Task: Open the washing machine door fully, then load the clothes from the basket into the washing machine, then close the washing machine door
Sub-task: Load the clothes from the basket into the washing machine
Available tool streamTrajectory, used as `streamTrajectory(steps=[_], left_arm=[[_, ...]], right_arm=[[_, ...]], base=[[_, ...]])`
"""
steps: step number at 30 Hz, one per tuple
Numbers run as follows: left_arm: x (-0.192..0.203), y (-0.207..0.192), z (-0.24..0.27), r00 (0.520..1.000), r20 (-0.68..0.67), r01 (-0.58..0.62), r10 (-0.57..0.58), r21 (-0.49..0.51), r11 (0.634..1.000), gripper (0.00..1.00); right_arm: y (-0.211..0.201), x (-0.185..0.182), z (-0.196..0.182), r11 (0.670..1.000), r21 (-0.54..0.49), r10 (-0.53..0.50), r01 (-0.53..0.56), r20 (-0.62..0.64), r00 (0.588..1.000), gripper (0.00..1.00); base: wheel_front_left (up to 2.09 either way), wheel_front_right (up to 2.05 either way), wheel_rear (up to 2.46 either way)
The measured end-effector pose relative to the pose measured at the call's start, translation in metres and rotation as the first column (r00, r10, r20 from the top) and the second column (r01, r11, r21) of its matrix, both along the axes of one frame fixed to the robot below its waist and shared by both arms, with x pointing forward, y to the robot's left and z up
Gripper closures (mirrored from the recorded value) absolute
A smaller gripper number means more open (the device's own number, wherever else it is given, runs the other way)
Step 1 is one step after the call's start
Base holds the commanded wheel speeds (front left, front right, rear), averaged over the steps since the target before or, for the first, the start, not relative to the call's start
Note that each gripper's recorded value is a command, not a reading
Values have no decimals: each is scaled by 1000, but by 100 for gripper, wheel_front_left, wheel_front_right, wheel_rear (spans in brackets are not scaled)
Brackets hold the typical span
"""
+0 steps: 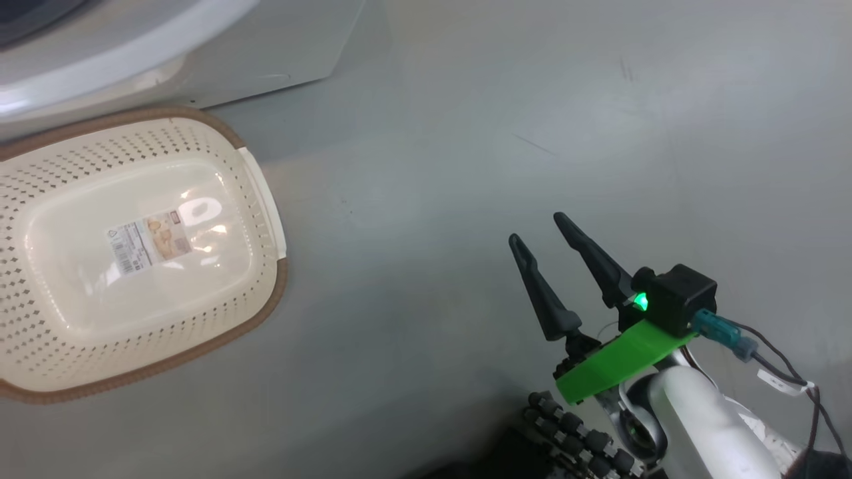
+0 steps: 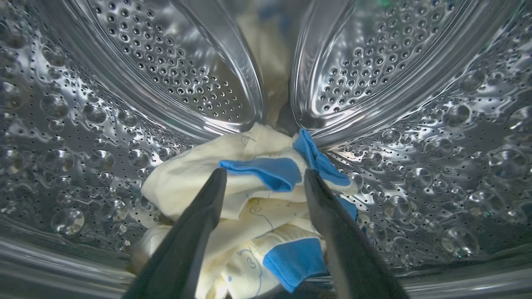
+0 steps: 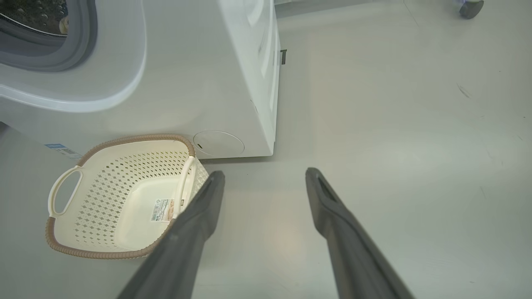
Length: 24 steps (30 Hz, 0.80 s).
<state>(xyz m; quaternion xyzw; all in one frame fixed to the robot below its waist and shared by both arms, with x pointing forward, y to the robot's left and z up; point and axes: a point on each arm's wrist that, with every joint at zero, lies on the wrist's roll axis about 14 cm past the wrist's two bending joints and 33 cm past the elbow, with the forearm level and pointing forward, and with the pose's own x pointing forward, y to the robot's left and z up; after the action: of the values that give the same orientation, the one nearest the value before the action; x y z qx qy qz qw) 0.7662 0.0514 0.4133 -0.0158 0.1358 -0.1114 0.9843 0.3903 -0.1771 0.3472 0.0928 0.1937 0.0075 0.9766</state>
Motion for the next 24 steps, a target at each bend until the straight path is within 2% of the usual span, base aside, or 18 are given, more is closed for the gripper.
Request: streamTrajectory(steps=[24], left_arm=[[-64, 4, 36, 999, 47, -2, 5, -72, 997, 0]], right_arm=[[13, 15, 46, 999, 21, 36, -39, 146, 989, 0]], base=[[0, 0, 0]])
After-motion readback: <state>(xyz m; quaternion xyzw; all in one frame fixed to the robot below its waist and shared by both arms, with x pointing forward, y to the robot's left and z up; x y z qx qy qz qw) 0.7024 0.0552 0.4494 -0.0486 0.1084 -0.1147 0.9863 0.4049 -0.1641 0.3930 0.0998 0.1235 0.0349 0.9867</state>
